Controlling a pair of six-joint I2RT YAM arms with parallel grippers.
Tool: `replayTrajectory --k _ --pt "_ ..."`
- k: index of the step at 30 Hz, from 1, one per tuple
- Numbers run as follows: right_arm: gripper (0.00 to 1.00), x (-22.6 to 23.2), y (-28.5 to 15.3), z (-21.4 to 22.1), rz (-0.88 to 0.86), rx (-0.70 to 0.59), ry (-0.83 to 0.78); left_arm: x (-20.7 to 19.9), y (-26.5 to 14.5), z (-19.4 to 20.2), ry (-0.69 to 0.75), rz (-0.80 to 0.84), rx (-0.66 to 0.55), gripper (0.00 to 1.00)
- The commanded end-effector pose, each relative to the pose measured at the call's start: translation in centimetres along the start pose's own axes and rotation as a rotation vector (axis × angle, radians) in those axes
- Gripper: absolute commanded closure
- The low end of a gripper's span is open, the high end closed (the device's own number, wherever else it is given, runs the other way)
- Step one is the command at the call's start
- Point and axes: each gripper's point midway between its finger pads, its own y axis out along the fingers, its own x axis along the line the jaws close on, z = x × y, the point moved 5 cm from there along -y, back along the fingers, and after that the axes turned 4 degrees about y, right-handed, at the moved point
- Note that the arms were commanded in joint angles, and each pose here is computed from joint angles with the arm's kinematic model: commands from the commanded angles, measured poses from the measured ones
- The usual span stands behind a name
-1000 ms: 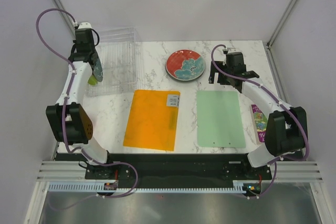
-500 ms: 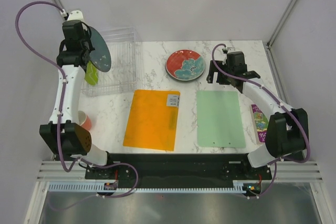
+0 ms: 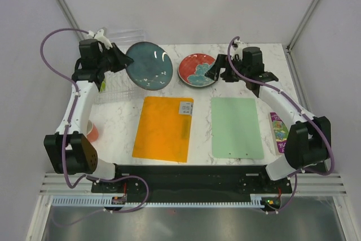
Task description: Unload the plates from the dish rack
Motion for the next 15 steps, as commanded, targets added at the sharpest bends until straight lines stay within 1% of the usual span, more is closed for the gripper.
replayTrajectory --k 1,3,4,7,8,9,15 --pt "0.02 5.0 0.7 -1.9 -0.251 -0.046 0.034 -6.2 -0.9 -2.9 -0.105 0.420 -0.140 0.98" --pt "0.02 5.7 1.4 -1.5 -0.288 -0.029 0.058 -6.4 -0.3 -1.6 -0.135 0.463 -0.105 0.98" --pt "0.02 6.5 1.8 -1.4 -0.313 -0.035 0.049 -6.9 -0.4 -1.7 -0.148 0.491 -0.114 0.98" --pt "0.02 7.5 2.8 -0.7 -0.357 -0.017 0.068 -7.4 0.1 -0.4 -0.201 0.558 -0.076 0.98" --pt "0.02 7.7 3.1 -0.4 -0.368 -0.007 0.075 -7.5 0.1 -0.5 -0.195 0.579 -0.088 0.98" --pt "0.02 7.8 3.4 -0.3 -0.380 -0.008 0.076 -8.3 0.5 0.6 -0.206 0.597 -0.059 0.98" --pt "0.02 9.0 4.7 0.7 -0.403 0.011 0.078 -10.1 1.7 2.9 -0.219 0.645 -0.003 0.98"
